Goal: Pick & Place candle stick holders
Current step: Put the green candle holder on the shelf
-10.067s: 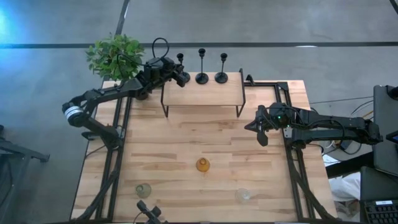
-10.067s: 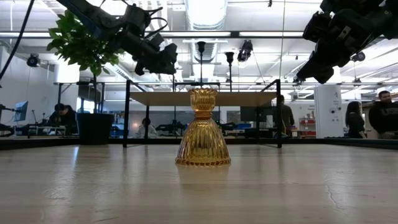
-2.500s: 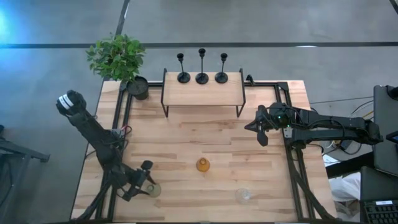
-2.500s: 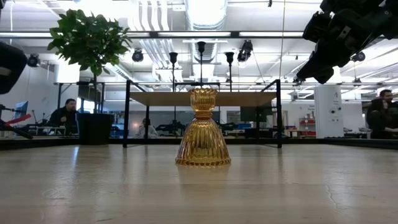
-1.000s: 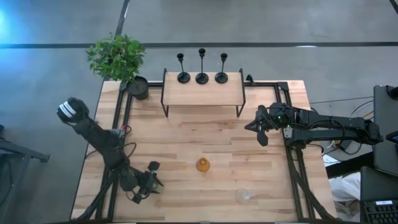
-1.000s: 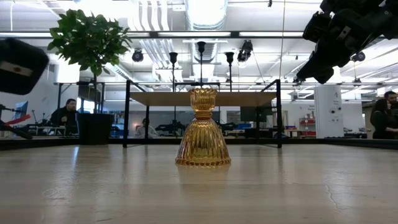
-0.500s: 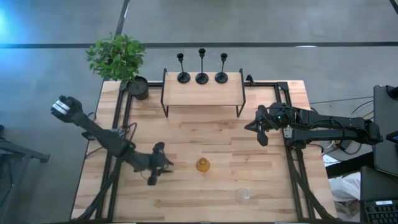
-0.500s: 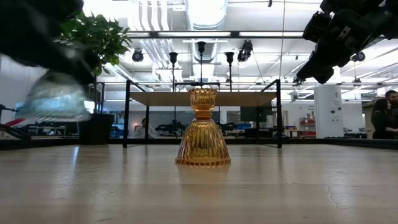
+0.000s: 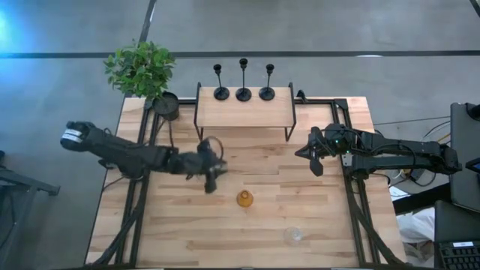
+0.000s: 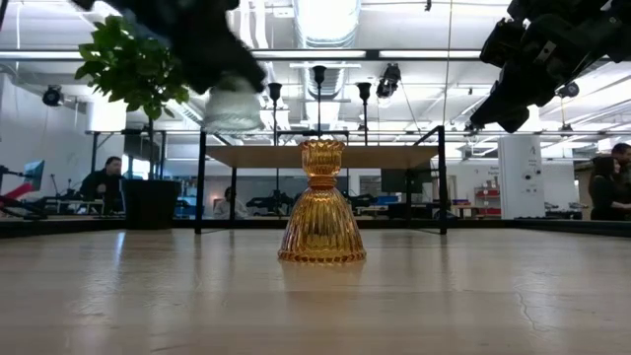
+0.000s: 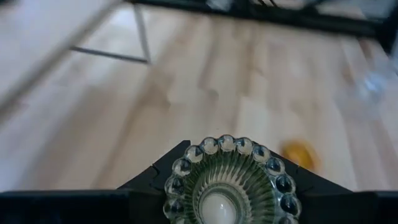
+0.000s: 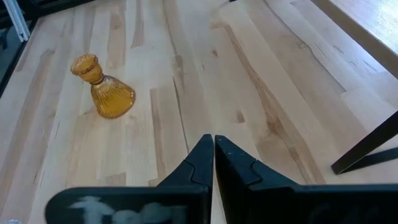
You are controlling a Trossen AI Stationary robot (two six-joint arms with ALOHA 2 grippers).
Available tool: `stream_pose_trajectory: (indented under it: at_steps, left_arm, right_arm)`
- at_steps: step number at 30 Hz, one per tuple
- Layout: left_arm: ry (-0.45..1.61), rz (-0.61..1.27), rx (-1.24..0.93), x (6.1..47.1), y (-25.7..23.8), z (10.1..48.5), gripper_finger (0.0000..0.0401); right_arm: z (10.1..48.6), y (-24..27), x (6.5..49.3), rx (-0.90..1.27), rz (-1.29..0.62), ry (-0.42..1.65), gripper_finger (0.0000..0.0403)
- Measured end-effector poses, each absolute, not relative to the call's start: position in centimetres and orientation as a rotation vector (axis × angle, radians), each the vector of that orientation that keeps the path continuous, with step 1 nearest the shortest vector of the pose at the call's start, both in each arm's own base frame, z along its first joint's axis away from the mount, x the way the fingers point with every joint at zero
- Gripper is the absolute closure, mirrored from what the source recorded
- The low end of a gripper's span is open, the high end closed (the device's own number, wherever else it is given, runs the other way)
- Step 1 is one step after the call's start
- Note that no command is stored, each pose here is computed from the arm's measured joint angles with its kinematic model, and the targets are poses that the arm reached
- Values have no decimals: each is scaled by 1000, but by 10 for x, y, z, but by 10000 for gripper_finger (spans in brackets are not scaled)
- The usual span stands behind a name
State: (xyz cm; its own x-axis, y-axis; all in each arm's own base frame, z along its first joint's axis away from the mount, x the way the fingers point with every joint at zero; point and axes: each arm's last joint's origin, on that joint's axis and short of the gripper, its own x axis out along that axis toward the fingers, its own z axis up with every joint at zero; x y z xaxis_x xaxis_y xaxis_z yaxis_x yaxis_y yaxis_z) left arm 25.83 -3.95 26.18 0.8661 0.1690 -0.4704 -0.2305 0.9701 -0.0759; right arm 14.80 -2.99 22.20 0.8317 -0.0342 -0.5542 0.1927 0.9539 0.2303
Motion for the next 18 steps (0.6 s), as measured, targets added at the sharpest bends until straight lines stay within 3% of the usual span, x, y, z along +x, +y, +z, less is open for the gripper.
stream_pose_trajectory:
  at_steps: [18]
  left_arm:
    - [321,634,-173,278,55,310,250]
  right_arm:
    - [222,-30,148,284,-122,578,390]
